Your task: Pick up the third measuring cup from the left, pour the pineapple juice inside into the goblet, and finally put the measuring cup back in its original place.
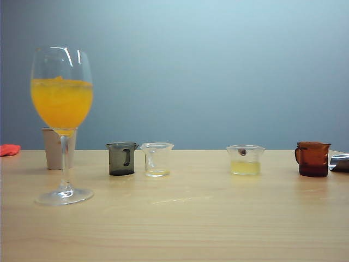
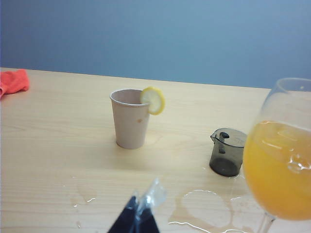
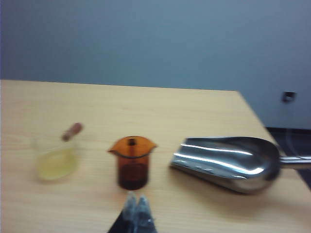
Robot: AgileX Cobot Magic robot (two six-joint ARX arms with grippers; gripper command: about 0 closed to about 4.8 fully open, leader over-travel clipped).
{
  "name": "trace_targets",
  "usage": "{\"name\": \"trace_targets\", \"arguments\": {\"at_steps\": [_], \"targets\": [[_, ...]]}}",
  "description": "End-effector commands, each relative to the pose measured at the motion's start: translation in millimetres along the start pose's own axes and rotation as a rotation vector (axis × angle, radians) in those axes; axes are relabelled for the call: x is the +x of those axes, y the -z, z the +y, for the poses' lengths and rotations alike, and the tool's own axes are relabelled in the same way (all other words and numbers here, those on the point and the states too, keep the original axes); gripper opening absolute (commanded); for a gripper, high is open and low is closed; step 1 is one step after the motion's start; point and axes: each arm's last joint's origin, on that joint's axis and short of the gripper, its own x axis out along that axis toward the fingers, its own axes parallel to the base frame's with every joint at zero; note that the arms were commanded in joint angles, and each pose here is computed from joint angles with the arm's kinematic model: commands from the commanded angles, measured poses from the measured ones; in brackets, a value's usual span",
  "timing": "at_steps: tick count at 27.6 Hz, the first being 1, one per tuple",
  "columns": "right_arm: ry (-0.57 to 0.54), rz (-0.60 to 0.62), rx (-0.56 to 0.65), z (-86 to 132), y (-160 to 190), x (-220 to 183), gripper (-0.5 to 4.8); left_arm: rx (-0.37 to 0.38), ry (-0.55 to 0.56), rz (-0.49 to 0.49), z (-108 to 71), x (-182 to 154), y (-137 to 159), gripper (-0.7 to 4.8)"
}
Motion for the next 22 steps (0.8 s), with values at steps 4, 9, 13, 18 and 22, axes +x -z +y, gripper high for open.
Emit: {"name": "trace_targets", "arguments": {"at_steps": [4,9,13,18,22], "targets": [[0.017,-0.013,0.006,-0.5,-0.4,0.2,-0.01,0.002,0.001,-0.02,-0.1,-0.2,-2.7,-0.05],[0.011,-0.024,0.033,-0.5,-4.8,-0.5,-0.01,0.002,0.002,-0.033,-0.3,-0.6,-5.9,-0.05],[0.02,-0.105,0.039,-2.0,-42.4,-9.0,-0.02,-0.08,-0.015,-0.089,-1.9,-8.3,-37.4,-0.05],[0.072,-0.158,0.045,-5.0,-86.1,-16.8,-0.02,-0.114,-0.003,-0.081,-5.2,-19.7,-80.0,-0.05],[0.059,-0.146,0.044,-5.1,-119.6,-8.3,-0.02,-0.105,0.059,-0.101,-10.0,-19.6,-130.4,-0.05]]}}
